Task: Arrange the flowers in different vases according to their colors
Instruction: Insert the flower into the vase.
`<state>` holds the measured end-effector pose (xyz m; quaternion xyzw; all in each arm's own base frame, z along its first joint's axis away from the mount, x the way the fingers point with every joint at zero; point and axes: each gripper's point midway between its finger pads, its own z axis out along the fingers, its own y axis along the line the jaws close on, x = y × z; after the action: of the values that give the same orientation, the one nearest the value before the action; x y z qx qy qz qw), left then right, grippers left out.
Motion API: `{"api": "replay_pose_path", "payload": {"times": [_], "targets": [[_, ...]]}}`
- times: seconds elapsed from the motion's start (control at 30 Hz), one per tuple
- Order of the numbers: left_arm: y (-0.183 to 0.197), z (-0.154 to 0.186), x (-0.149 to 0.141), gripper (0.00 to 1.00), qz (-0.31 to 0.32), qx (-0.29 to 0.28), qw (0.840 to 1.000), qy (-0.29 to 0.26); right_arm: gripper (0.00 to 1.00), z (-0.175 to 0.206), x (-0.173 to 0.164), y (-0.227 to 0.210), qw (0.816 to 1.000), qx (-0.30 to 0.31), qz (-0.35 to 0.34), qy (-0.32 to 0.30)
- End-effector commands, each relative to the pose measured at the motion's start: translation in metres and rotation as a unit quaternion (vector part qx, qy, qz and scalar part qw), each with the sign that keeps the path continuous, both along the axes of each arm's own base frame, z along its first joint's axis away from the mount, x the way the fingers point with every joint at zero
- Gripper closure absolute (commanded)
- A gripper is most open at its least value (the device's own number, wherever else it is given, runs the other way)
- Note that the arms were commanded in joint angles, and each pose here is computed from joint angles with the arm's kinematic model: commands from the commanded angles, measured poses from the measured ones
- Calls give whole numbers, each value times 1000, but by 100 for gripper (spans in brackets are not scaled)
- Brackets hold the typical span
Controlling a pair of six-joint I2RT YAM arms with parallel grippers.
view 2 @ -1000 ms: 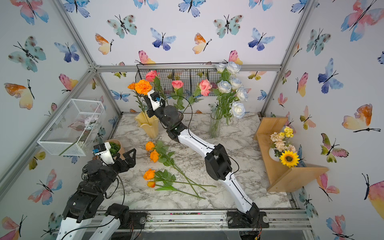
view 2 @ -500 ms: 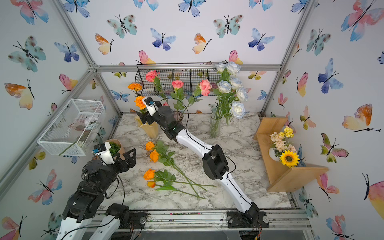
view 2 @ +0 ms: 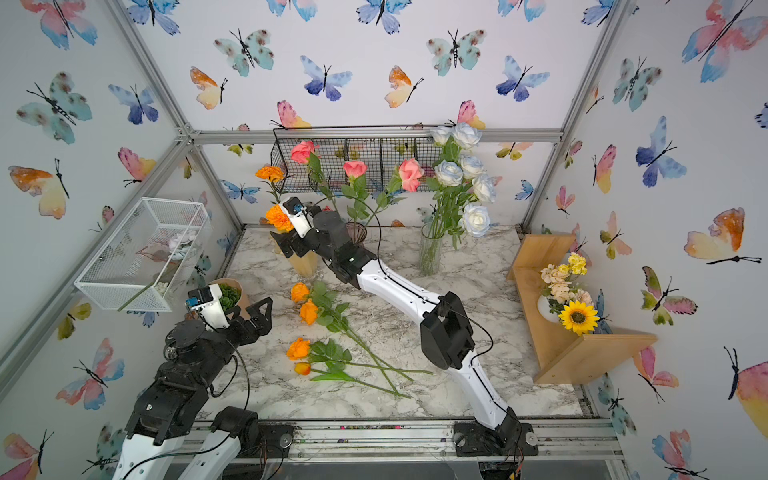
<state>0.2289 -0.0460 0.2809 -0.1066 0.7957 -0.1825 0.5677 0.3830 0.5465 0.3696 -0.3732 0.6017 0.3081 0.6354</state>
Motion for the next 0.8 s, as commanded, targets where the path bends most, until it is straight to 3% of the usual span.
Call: {"api": "replay_pose_path", "payload": {"times": [0.0, 0.2, 0.57, 0.77], "targets": [[1, 3, 1, 1, 5, -2, 1000, -11, 1, 24, -20, -9, 1000, 14, -5, 1], [1, 4, 0, 1, 4, -2, 1000, -12, 1, 34, -44, -28, 1000, 19, -9, 21], [1, 1, 2, 1, 6, 2, 1000, -3, 1, 94, -85, -96, 997, 59, -20, 43], [1, 3, 2, 1, 5, 6, 1000, 0, 1, 66, -108, -143, 992, -3, -48, 118]]}}
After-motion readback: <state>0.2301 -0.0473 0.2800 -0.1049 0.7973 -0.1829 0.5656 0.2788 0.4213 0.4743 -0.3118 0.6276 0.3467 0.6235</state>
